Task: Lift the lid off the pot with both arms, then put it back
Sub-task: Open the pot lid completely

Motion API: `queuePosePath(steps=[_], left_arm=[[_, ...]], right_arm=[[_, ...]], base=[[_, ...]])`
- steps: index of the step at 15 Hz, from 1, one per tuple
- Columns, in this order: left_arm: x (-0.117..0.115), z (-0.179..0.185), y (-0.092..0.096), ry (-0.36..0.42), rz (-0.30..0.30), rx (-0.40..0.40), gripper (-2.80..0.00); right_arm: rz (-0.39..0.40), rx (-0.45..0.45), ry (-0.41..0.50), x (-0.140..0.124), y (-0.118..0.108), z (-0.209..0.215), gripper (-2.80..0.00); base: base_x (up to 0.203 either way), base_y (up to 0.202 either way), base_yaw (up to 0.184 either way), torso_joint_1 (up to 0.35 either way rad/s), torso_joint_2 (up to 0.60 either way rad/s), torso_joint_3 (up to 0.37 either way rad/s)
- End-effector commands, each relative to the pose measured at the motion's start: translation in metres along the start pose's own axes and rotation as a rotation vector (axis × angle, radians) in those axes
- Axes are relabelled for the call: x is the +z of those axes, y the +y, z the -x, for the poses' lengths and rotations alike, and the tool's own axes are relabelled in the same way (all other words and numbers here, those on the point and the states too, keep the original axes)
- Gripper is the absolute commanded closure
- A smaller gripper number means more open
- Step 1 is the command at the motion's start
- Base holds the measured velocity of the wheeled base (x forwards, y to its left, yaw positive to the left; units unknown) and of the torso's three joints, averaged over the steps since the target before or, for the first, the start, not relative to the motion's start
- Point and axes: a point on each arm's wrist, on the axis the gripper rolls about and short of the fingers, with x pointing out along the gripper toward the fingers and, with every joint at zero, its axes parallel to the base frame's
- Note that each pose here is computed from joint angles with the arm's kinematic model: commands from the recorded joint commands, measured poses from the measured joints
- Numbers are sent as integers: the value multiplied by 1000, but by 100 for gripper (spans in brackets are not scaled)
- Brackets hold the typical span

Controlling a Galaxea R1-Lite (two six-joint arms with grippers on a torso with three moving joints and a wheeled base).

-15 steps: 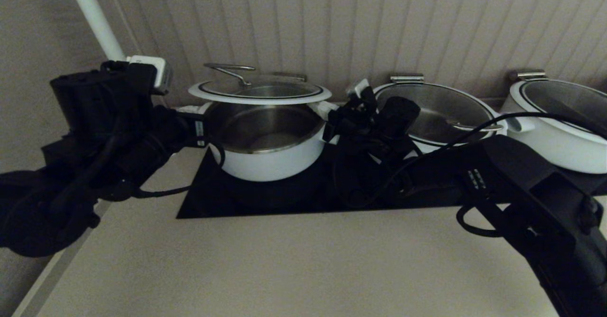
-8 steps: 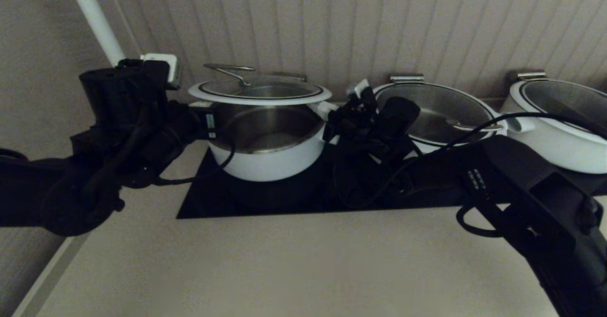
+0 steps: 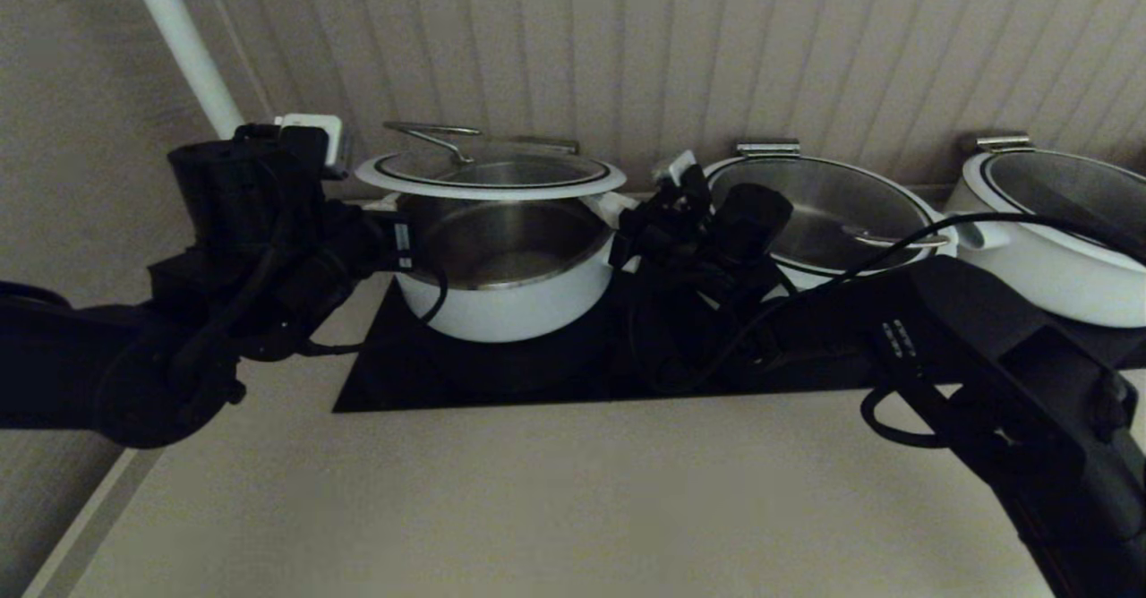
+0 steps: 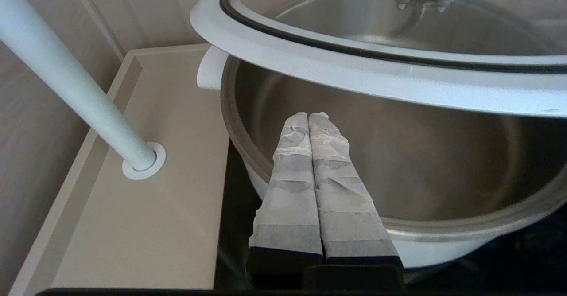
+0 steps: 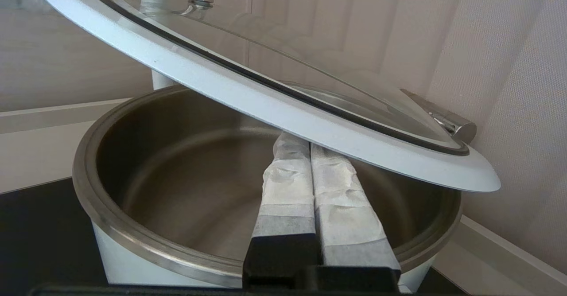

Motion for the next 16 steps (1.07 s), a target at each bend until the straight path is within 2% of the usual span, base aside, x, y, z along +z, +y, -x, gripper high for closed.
queuePosePath(steps=[1,10,16], left_arm=[[-1,-2,-1,-40,17,2,0],[-7,-2,-1,-51,22,-7,0],[3,-17,-8,-97,42,-24,0]], right_arm=[[2,3,-2,-1,0,0,0],[2,4,-2,-1,0,0,0],[4,4,-6,2,0,0,0]], base=[[0,0,0,0,0,0],[0,0,0,0,0,0],[0,0,0,0,0,0]])
